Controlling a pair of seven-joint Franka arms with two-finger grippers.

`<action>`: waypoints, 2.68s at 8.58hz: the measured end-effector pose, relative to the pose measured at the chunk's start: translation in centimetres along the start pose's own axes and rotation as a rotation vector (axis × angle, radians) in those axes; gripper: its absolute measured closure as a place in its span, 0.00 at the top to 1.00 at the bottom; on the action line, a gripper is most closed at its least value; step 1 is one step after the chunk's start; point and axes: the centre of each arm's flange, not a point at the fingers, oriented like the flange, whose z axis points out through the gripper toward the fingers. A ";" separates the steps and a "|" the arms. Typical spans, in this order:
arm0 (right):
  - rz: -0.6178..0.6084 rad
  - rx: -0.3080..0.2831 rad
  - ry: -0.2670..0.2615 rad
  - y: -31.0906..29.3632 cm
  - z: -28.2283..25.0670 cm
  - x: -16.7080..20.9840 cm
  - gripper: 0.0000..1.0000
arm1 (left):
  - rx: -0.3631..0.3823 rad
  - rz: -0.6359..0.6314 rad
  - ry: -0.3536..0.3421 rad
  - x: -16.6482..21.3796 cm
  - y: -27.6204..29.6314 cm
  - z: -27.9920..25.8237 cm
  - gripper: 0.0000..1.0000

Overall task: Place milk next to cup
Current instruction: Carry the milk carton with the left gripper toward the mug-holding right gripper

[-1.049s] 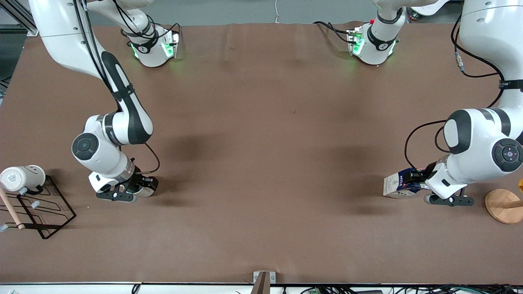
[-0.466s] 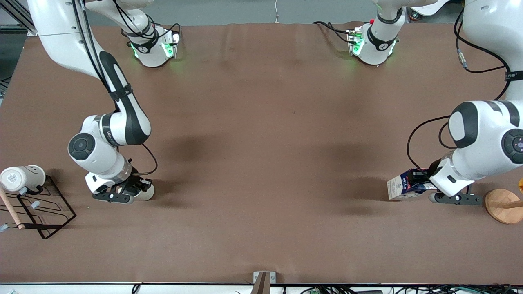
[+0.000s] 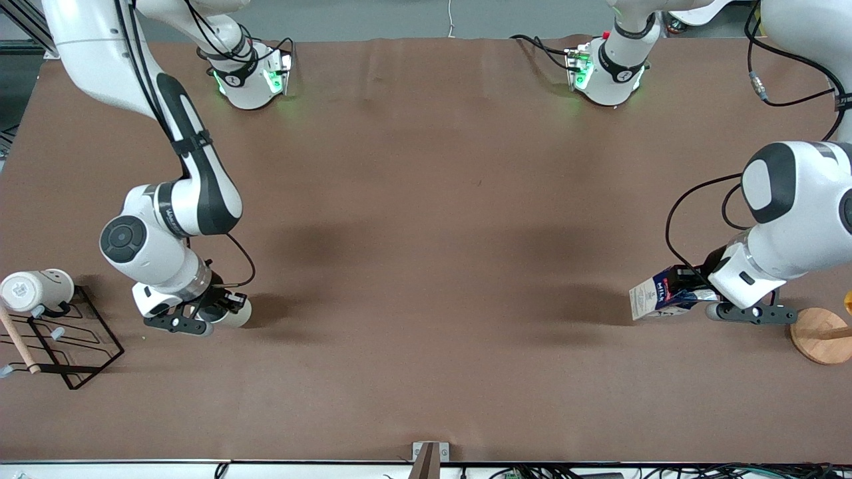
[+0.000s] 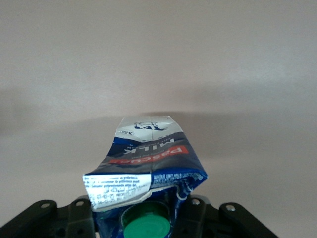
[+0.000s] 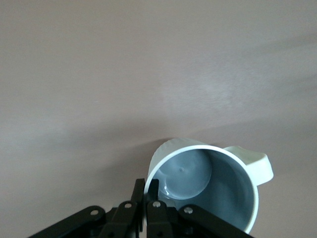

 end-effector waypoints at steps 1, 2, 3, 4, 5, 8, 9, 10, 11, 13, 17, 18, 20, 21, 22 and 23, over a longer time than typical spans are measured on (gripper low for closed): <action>0.055 0.011 0.000 -4.0 -1.5 -1.3 0.04 | -0.009 -0.016 0.008 -0.1 1.5 -0.7 0.50; 0.108 0.025 0.004 -8.8 -2.3 -3.5 0.04 | -0.018 -0.034 0.010 -0.2 3.1 -1.5 0.50; 0.140 0.039 0.005 -13.4 -2.8 -6.3 0.04 | -0.028 -0.046 -0.002 -0.4 4.9 -2.5 0.50; 0.144 0.052 0.004 -17.5 -3.2 -9.2 0.04 | -0.035 -0.054 -0.019 -0.6 6.4 -3.5 0.50; 0.134 0.062 0.002 -20.6 -3.5 -11.7 0.04 | -0.041 -0.067 -0.032 -0.9 7.9 -4.4 0.50; 0.114 0.067 -0.010 -28.7 -0.9 -17.9 0.04 | -0.072 -0.120 -0.047 -2.0 13.8 -5.3 0.50; 0.101 0.069 -0.008 -30.4 0.5 -18.4 0.04 | -0.082 -0.133 -0.053 -2.5 15.8 -5.4 0.50; 0.096 0.071 -0.004 -31.3 1.5 -18.3 0.04 | -0.091 -0.145 -0.058 -3.0 17.6 -5.5 0.50; 0.095 0.070 -0.001 -31.8 2.4 -17.9 0.04 | -0.099 -0.157 -0.064 -3.5 19.3 -5.6 0.50; 0.083 0.058 0.008 -32.2 4.2 -17.7 0.04 | -0.109 -0.172 -0.075 -4.7 22.4 -5.8 0.50; 0.107 0.063 0.022 -32.4 5.6 -17.6 0.06 | -0.092 -0.174 -0.081 -7.3 28.7 -5.7 0.50; 0.104 0.060 0.028 -32.4 5.5 -17.6 0.20 | -0.090 -0.162 -0.075 -7.9 30.1 -6.0 0.50; 0.066 0.039 0.069 -32.5 5.3 -17.5 0.55 | -0.076 -0.157 -0.066 -8.7 31.8 -6.0 0.50; 0.058 0.039 0.077 -32.8 5.1 -17.7 0.71 | -0.070 -0.150 -0.068 -9.2 32.7 -5.7 0.50; 0.059 0.043 0.082 -32.9 4.8 -17.5 0.87 | -0.067 -0.141 -0.075 -9.7 33.7 -5.3 0.50; 0.070 0.060 0.096 -33.0 3.7 -16.8 1.00 | -0.061 -0.133 -0.079 -10.4 34.9 -4.9 0.50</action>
